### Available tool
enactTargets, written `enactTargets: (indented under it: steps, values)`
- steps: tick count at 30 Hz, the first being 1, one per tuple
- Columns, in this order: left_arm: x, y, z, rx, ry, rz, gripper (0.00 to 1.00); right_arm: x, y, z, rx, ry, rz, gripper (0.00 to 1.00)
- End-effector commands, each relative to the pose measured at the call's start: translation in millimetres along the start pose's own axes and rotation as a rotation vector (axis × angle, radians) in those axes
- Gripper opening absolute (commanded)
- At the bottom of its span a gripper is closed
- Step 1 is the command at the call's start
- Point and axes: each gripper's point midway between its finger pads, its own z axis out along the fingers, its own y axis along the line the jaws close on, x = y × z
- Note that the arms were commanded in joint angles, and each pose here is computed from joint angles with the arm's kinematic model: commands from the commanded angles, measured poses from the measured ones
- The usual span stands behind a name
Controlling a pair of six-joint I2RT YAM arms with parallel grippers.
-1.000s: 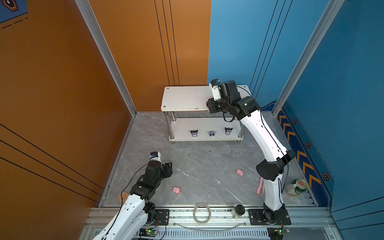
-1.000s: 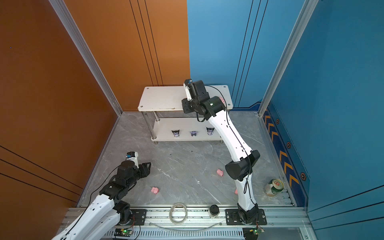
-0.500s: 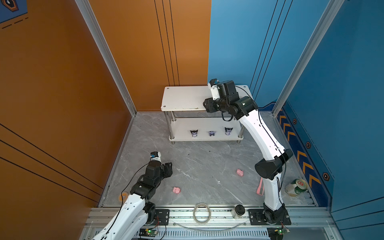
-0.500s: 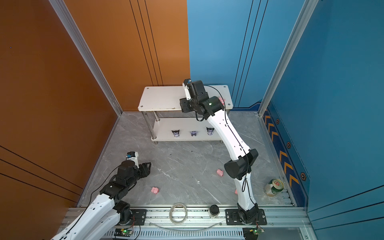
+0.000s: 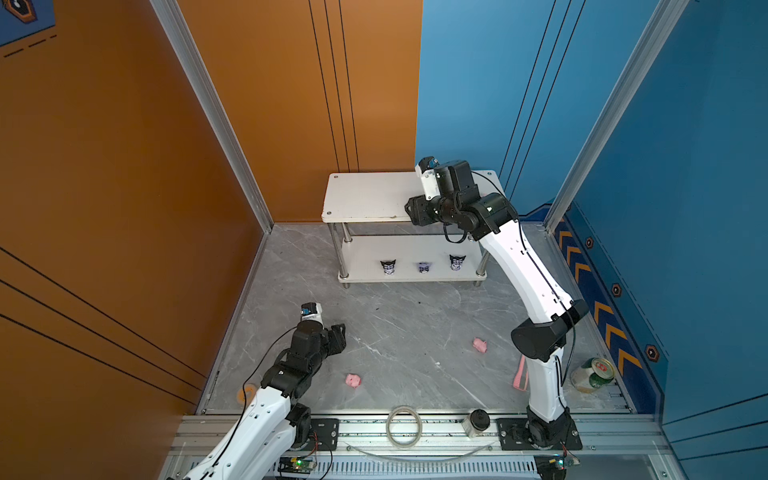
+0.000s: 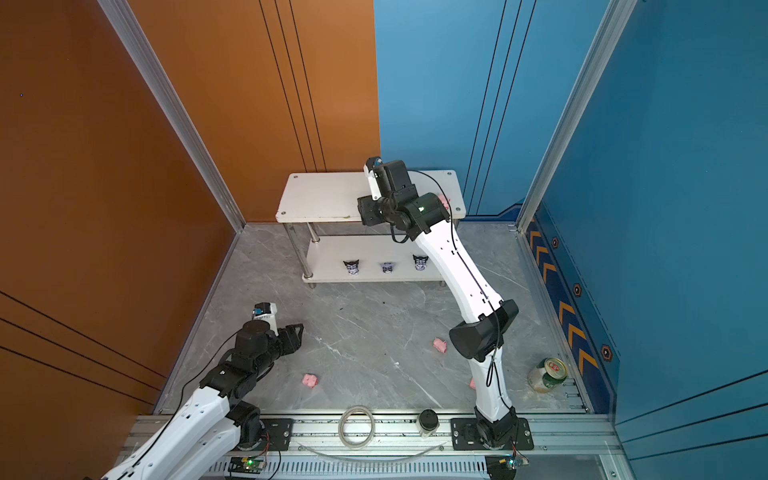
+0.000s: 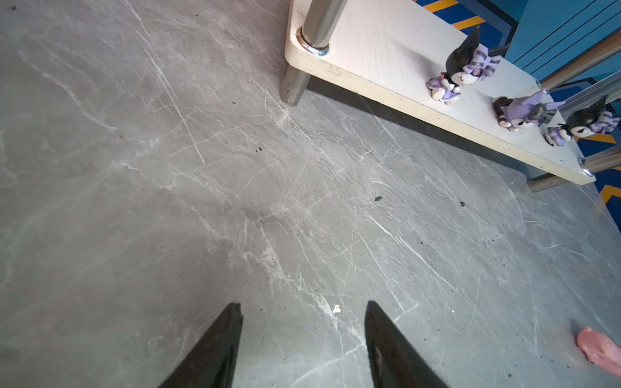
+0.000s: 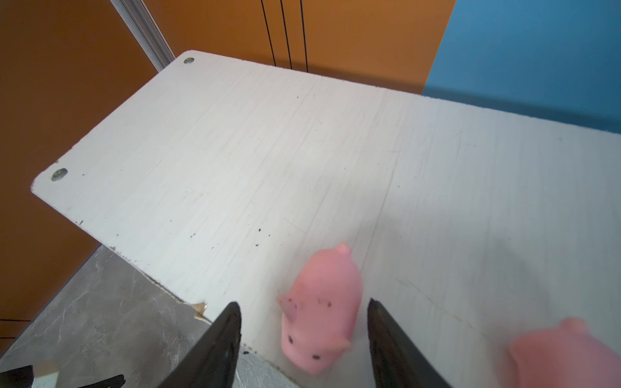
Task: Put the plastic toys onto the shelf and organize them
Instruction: 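Withdraw the right gripper and swing it down toward the table pigs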
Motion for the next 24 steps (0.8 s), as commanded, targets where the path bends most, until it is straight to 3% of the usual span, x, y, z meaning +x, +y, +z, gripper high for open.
enactTargets:
  steps: [1, 6, 11, 12, 15, 17, 20, 24]
  values:
    - [-6.9, -4.3, -7.8, 0.017, -0.012, -0.008, 0.61, -14.3, 5.9, -46.8, 0.033, -0.054, -0.029, 0.62]
    - [-1.8, 2.3, -16.9, 0.000, -0.011, -0.008, 0.62, 6.1, 12.0, -70.9, 0.088, -0.024, -0.060, 0.65]
    - [-5.3, 5.6, -25.4, -0.013, -0.037, 0.001, 0.63, 72.1, 53.2, -85.3, 0.056, 0.057, -0.148, 0.62]
    - [-6.3, 6.2, -26.3, -0.016, -0.044, 0.001, 0.64, 90.7, 66.3, -84.5, 0.022, 0.075, -0.170, 0.56]
    - [-7.0, 7.7, -25.6, -0.023, -0.049, -0.001, 0.63, 157.5, 101.5, -73.6, -0.097, 0.182, -0.194, 0.23]
    - [-7.4, 6.5, -23.9, -0.019, -0.047, -0.006, 0.63, 200.4, 125.8, -64.4, -0.196, 0.272, -0.185, 0.09]
    - [-7.2, 5.7, -20.7, -0.019, -0.039, -0.012, 0.63, 262.2, 158.2, -50.5, -0.289, 0.416, -0.188, 0.09]
    - [-6.5, 11.3, -18.6, -0.047, -0.043, -0.025, 0.63, 331.0, 206.2, -42.5, -0.427, 0.563, -0.303, 0.26]
